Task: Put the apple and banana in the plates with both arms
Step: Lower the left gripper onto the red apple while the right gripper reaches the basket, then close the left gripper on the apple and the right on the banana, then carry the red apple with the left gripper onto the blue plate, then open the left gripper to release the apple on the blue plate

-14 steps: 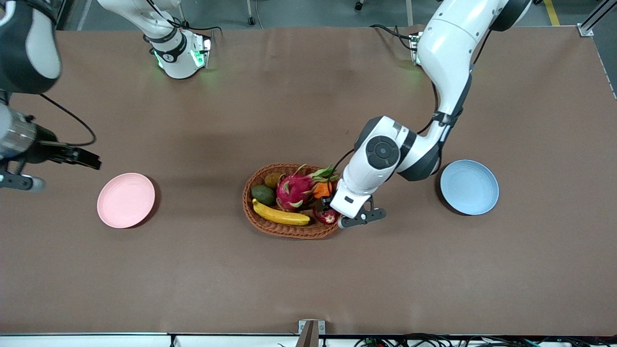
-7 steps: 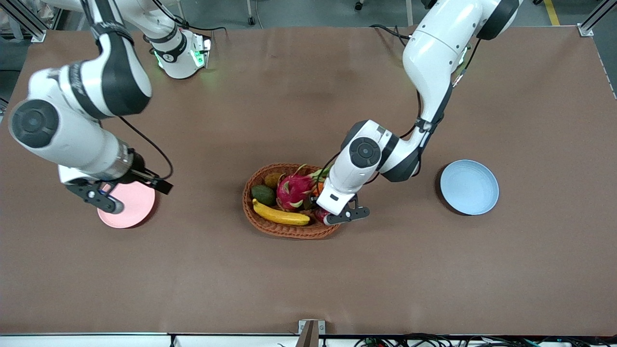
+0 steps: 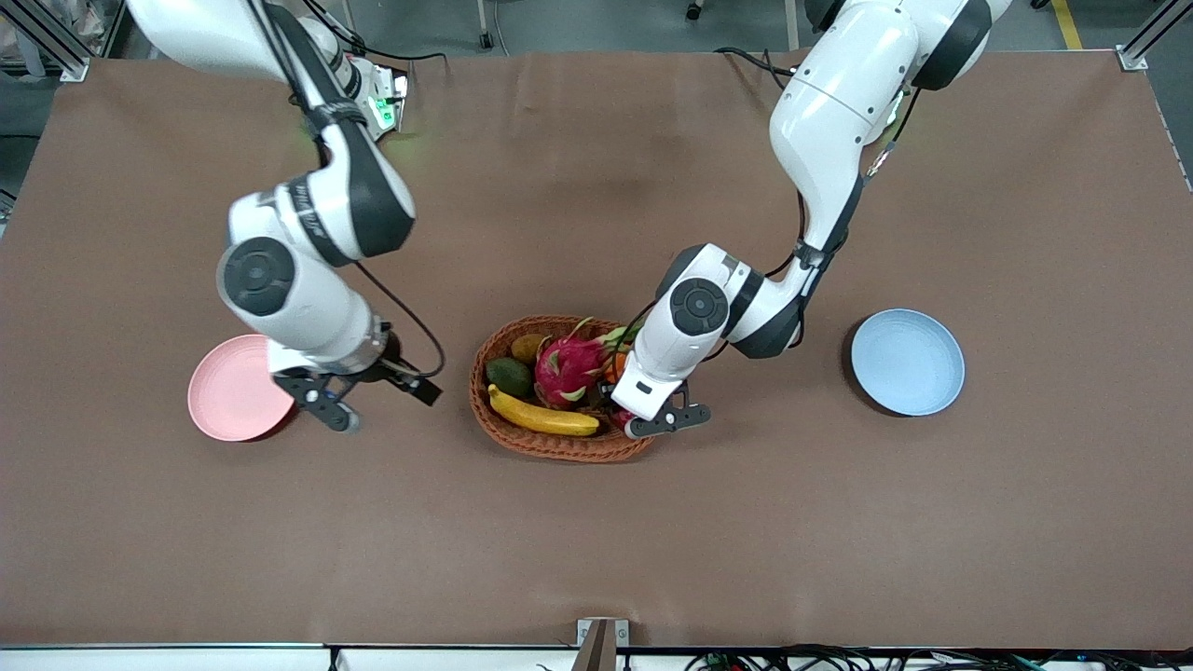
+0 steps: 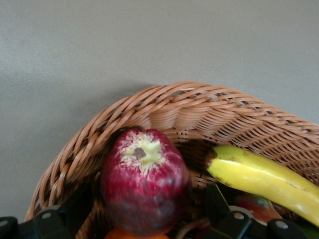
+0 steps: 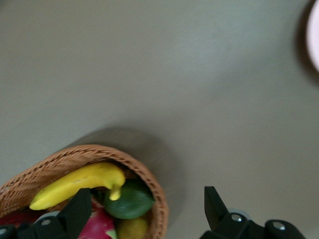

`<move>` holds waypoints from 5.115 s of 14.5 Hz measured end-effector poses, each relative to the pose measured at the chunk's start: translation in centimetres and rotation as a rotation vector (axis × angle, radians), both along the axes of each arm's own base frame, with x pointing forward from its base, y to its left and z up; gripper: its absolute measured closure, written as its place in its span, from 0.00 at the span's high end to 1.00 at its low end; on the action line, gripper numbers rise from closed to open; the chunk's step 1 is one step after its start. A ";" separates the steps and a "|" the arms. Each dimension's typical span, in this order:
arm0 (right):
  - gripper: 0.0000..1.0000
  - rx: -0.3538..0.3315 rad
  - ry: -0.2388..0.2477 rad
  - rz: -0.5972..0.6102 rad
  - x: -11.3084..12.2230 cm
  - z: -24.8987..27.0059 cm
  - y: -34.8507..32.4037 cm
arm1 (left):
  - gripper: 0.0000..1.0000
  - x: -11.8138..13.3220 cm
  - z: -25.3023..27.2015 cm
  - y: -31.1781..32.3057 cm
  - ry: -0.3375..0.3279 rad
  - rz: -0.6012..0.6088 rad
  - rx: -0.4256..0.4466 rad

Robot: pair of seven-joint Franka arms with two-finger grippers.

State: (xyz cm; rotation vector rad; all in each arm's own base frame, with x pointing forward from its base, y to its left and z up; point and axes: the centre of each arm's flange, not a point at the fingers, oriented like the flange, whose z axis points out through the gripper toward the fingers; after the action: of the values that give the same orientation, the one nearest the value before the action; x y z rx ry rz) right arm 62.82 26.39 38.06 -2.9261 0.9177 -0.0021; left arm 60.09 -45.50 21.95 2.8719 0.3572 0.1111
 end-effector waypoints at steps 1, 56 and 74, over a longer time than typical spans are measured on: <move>1.00 0.005 -0.015 0.000 -0.2 -1.0 1.0 | 1.00 0.0 -0.5 0.0 -0.001 0.001 -0.001; 0.38 -0.013 -0.026 0.064 -2.2 -12.5 8.7 | 0.78 -0.8 -0.7 47.3 0.315 -0.209 0.152; 0.17 -0.033 0.041 0.041 -0.2 -6.3 7.4 | 1.00 0.5 15.1 47.9 0.116 -0.183 0.199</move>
State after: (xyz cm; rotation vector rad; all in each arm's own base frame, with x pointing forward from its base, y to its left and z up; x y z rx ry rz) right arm 62.59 33.83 31.80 -2.9856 0.8721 0.0460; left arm 60.60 2.41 37.03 3.0997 0.1070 -0.0569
